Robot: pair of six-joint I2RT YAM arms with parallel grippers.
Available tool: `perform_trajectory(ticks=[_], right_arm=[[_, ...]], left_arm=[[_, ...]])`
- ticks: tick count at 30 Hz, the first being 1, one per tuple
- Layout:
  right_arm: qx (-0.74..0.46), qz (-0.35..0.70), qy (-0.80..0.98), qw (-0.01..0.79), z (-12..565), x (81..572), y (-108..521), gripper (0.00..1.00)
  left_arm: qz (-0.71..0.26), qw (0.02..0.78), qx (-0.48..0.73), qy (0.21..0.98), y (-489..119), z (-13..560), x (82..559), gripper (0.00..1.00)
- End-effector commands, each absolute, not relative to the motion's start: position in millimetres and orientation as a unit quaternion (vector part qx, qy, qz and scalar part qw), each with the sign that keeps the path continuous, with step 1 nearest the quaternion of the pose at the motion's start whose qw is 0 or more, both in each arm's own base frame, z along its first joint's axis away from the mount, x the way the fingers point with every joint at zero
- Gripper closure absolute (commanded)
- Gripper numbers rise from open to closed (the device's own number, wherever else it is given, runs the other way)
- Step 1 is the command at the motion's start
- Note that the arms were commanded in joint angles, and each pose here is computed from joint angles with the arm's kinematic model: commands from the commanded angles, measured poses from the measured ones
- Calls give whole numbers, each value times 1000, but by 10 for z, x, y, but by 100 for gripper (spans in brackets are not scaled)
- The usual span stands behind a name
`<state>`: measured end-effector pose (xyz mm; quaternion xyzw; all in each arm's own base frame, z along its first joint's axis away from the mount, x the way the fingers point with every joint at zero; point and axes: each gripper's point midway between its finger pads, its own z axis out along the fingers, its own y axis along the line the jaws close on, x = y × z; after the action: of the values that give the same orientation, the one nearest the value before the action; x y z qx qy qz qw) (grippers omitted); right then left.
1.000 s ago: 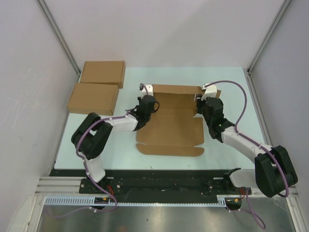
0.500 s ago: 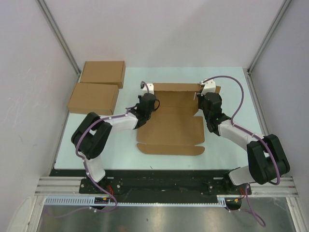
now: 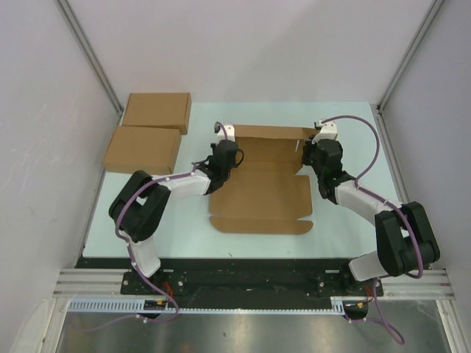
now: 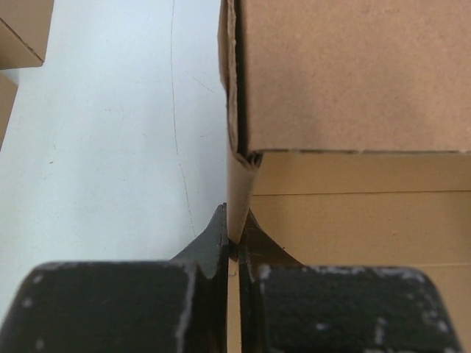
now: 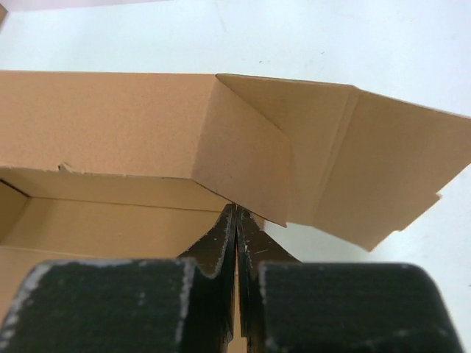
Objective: Fold the paper box
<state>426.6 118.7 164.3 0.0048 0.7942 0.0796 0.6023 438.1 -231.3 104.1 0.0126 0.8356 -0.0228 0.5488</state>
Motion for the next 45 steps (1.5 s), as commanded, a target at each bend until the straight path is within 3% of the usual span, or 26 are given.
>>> perform_trajectory(ticks=[1, 12, 15, 16, 18, 22, 28, 32, 45], right_arm=[[53, 164, 778, 604, 1838, 4342, 1353, 100], [95, 281, 749, 593, 2087, 4334, 1550, 100], [67, 228, 752, 615, 2229, 4308, 1509, 98], [30, 200, 759, 619, 2304, 4256, 1552, 83], [3, 154, 767, 623, 2341, 4214, 1447, 65], [-23, 95, 754, 650, 2606, 4138, 1255, 51], [-60, 26, 744, 665, 2731, 4152, 1145, 49], [-84, -14, 756, 649, 2562, 4204, 1098, 55], [-89, -38, 781, 617, 2263, 4168, 996, 55]], left_arm=[[-41, 568, 19, 822, -2407, 1246, 4478, 100], [-37, 565, 18, 824, -2382, 1183, 4458, 100], [-36, 564, 21, 825, -2386, 1200, 4467, 100], [-31, 558, 23, 829, -2382, 1203, 4474, 100], [-30, 557, 27, 830, -2403, 1292, 4531, 100], [-31, 525, 55, 849, -2453, 1303, 4544, 100], [-50, 505, 81, 858, -2577, 1364, 4517, 100], [-56, 492, 91, 864, -2638, 1344, 4533, 100], [-44, 436, 96, 894, -2589, 1055, 4576, 100]])
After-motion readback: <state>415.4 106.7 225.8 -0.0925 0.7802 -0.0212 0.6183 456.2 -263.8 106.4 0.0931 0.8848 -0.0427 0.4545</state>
